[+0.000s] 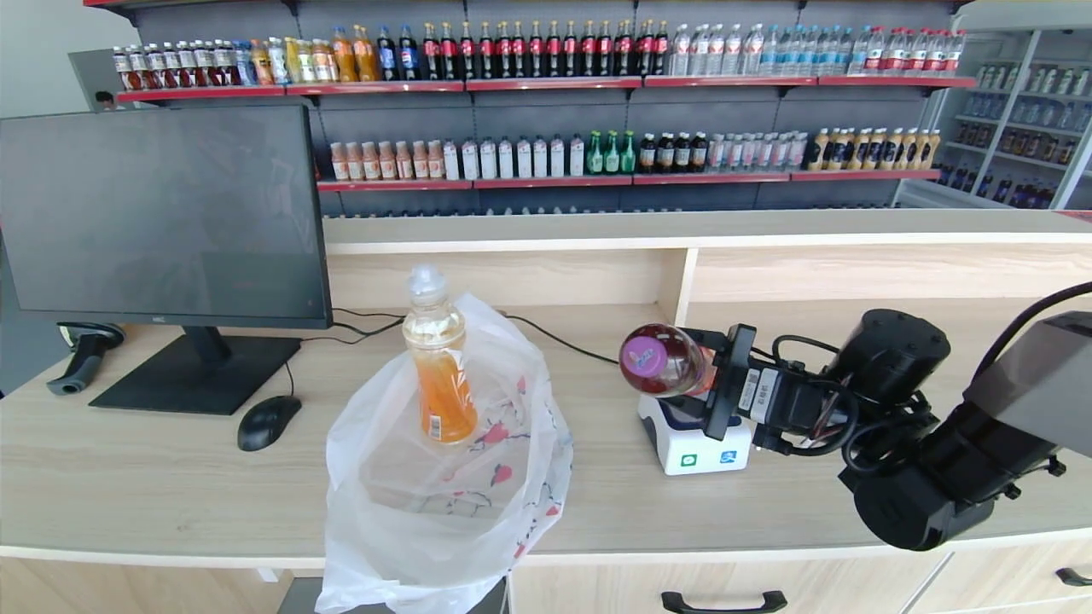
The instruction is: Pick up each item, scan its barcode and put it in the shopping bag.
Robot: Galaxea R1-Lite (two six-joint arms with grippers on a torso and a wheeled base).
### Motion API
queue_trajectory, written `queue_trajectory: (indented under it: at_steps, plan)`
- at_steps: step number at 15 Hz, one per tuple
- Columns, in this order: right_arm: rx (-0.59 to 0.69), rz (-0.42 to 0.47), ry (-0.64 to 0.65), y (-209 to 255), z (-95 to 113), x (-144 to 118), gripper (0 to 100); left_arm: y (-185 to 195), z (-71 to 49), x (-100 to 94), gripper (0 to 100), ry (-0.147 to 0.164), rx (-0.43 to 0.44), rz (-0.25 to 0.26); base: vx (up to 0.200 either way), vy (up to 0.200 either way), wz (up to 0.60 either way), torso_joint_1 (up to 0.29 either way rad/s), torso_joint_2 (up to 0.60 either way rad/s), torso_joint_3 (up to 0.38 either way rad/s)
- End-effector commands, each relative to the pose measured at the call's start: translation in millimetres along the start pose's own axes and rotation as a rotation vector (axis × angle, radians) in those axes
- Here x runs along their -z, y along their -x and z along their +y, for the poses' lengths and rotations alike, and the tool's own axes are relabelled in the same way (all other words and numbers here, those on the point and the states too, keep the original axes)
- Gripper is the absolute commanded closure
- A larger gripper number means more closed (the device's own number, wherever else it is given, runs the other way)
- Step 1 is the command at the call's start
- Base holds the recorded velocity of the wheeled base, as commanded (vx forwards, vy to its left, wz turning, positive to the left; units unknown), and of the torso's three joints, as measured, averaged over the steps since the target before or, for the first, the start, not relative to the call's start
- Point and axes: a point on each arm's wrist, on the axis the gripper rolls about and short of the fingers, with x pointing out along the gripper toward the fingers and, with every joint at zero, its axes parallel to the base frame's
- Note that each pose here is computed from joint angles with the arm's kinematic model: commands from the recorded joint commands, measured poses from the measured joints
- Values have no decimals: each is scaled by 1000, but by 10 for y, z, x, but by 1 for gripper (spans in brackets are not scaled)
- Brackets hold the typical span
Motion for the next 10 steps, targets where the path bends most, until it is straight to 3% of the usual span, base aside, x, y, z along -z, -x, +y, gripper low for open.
queue_trajectory:
  at_steps: [1, 10]
  plan:
    - [-4, -1, -5, -9, 19, 10, 100, 0, 0, 0, 0, -1, 0, -1, 0, 0, 0, 0, 0, 0]
    - [1, 5, -3, 20, -3, 1, 100, 0, 0, 0, 0, 1, 0, -1, 0, 0, 0, 0, 0, 0]
